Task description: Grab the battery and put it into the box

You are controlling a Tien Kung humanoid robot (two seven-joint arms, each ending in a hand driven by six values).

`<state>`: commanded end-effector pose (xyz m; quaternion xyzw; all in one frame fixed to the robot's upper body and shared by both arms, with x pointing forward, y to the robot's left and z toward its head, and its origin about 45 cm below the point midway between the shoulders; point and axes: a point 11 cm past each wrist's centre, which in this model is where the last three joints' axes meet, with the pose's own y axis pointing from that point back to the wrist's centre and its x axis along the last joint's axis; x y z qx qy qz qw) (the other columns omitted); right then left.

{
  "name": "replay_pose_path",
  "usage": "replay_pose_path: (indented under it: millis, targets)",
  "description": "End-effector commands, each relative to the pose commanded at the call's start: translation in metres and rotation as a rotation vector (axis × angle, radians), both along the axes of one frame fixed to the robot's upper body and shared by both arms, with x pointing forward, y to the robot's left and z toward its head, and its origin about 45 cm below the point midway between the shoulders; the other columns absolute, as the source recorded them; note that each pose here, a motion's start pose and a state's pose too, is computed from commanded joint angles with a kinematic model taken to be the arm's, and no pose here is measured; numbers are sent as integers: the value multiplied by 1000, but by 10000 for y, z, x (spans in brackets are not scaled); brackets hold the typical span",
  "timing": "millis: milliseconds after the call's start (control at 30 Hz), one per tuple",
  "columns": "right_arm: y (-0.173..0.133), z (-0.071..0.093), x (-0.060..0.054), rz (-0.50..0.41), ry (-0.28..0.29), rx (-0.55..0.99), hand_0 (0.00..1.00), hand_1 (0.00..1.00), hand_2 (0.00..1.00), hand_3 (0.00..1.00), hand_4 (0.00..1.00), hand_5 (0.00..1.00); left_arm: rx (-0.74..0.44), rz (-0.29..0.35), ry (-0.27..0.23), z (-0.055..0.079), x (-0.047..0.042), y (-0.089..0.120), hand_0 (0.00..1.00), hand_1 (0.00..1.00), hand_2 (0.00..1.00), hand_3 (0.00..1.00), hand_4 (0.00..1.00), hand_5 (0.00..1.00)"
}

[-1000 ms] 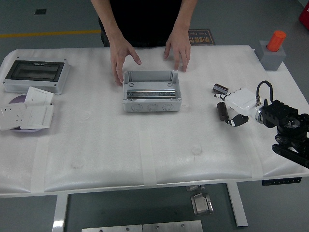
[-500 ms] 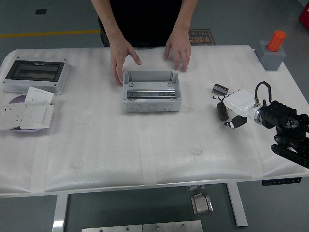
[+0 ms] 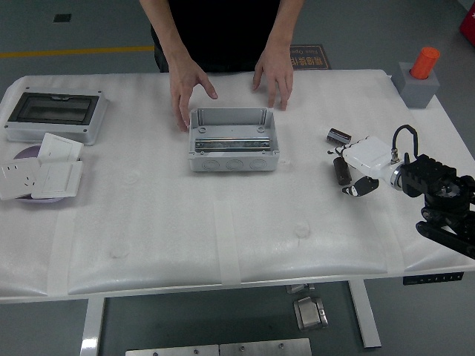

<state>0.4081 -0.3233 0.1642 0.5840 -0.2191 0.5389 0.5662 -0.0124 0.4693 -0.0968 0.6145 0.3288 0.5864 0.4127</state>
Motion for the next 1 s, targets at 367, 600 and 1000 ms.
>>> replay_pose_path:
  millis: [367,600,1000]
  targets:
    - [-1,-4,0,0,-1,5,635,610,772,771,557,352,4,-19,-1,4,17,5,594,636,570,706,663,230]
    - [-4,-11,-5,0,0,8,636,610,771,766,545,360,5,-36,-6,3,50,0,594,636,571,706,665,233]
    - [8,36,9,6,-14,11,637,610,770,762,542,369,7,-58,-9,-1,73,-15,594,636,570,709,670,238]
